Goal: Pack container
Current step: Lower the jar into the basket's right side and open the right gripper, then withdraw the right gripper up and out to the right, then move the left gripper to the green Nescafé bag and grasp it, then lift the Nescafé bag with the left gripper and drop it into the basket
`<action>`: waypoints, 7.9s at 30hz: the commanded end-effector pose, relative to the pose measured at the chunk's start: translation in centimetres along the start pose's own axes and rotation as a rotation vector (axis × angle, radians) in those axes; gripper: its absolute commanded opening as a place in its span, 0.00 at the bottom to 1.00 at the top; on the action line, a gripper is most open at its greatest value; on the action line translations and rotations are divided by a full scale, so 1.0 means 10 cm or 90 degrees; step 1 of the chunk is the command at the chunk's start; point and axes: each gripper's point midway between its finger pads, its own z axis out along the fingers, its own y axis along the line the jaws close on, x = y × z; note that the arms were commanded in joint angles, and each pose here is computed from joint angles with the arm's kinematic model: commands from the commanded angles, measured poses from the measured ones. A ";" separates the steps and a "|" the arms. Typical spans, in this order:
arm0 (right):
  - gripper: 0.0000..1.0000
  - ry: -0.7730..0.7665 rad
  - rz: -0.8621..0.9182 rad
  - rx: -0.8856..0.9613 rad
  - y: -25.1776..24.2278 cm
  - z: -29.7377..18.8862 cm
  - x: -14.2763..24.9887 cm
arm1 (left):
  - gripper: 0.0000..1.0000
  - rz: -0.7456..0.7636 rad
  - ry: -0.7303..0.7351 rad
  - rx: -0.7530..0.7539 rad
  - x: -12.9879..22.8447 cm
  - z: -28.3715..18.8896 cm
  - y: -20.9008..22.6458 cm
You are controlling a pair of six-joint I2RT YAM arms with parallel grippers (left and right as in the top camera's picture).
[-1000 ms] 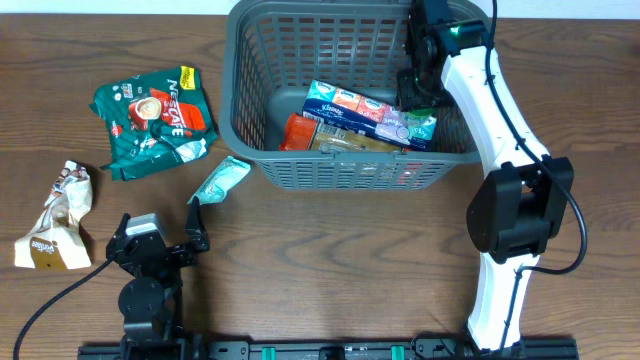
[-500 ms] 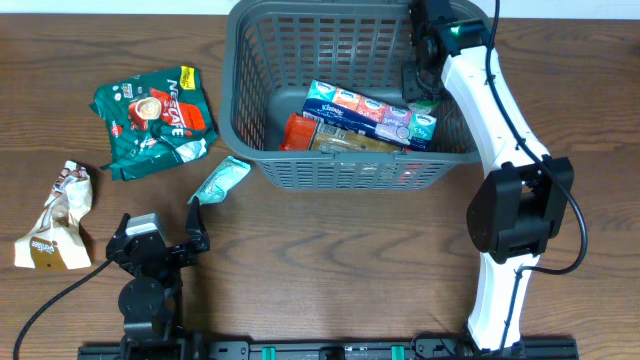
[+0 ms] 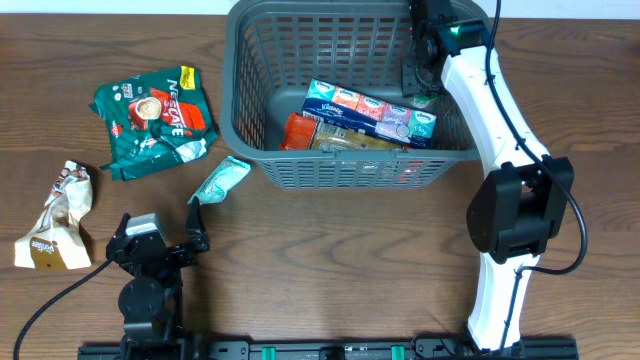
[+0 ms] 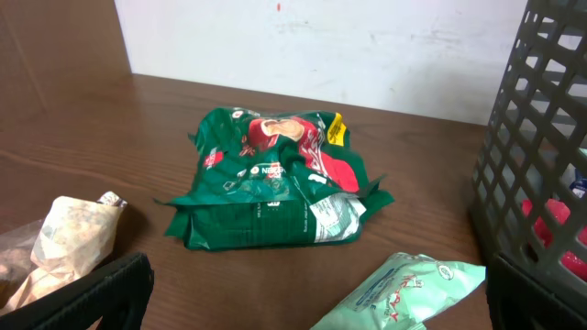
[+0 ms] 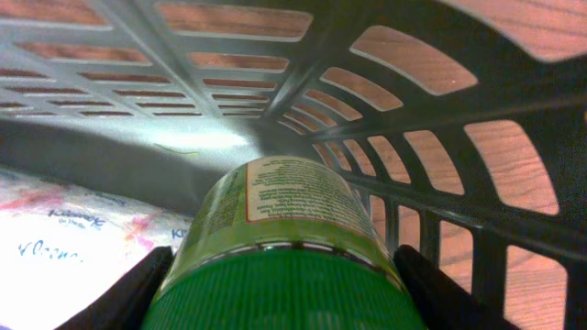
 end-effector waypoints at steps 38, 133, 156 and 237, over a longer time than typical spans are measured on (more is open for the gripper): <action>0.99 -0.362 0.463 0.248 -2.30 -3.15 0.41 | 0.99 0.006 0.029 -0.014 0.16 0.02 0.05; 0.99 -0.295 0.500 0.263 -2.59 -2.95 0.60 | 0.98 -0.067 0.541 -0.007 -1.08 1.91 0.00; 0.99 -0.294 0.500 0.263 -2.59 -2.95 0.61 | 0.99 -0.001 0.755 -0.017 0.24 2.18 0.17; 0.99 -0.295 0.500 0.262 -2.59 -2.95 0.60 | 0.06 -0.068 0.129 0.151 -3.14 1.27 -0.50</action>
